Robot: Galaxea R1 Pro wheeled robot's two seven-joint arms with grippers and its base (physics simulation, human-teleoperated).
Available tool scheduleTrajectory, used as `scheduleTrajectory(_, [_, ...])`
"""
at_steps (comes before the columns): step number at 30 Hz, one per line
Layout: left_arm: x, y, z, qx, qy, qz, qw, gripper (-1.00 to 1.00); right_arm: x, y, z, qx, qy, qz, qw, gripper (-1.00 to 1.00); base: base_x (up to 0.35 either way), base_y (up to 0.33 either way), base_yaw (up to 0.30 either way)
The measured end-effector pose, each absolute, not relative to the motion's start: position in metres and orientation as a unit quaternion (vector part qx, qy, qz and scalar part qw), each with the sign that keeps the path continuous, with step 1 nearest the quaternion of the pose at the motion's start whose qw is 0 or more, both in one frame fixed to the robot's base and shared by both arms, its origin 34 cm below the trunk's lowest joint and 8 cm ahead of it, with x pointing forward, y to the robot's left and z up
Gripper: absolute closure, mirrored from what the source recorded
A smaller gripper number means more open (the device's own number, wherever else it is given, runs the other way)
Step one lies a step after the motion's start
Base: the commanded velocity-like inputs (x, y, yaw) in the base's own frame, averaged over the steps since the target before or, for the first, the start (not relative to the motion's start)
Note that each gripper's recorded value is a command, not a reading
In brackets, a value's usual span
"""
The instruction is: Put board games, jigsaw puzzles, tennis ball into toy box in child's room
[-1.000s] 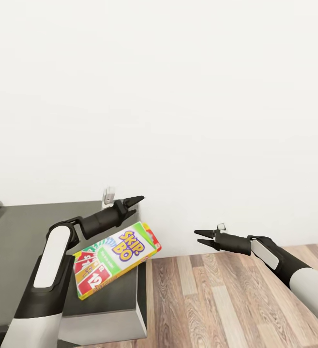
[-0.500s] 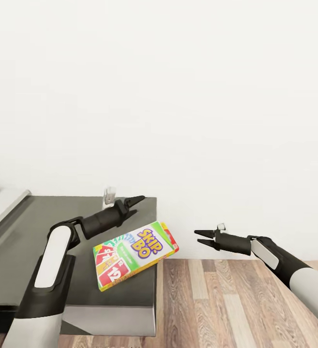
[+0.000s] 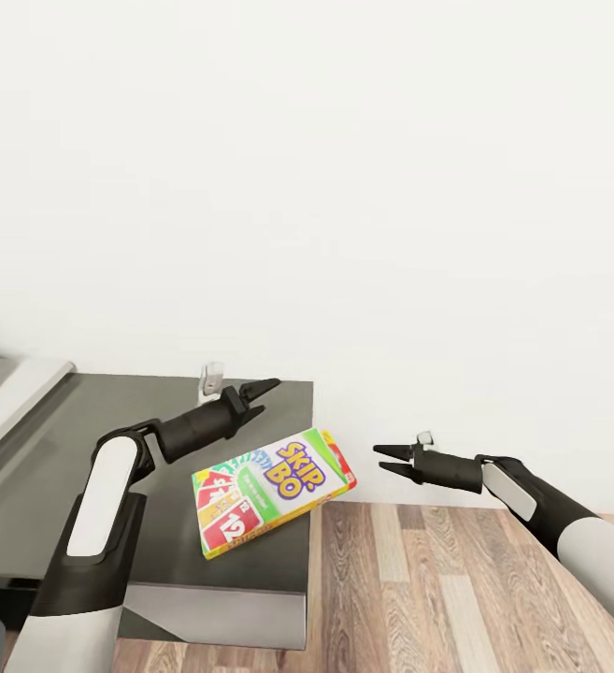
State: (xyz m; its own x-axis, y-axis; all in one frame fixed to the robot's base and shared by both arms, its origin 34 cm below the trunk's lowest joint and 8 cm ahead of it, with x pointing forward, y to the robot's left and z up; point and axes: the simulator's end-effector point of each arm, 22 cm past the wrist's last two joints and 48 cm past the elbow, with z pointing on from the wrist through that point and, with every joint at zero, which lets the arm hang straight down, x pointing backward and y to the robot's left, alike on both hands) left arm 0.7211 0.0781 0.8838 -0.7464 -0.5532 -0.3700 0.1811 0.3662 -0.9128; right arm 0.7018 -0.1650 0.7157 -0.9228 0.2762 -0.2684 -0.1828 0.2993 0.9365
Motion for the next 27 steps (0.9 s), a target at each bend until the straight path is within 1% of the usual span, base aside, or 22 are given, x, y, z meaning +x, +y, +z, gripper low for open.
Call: scheduleTrajectory(27, [0.721,0.079,0.882,-0.124,0.758,-0.546,0.334,-1.00,0.692,-0.129,0.726,-0.024,0.778,0.600,0.182,-1.00,0.000,0.000,0.007])
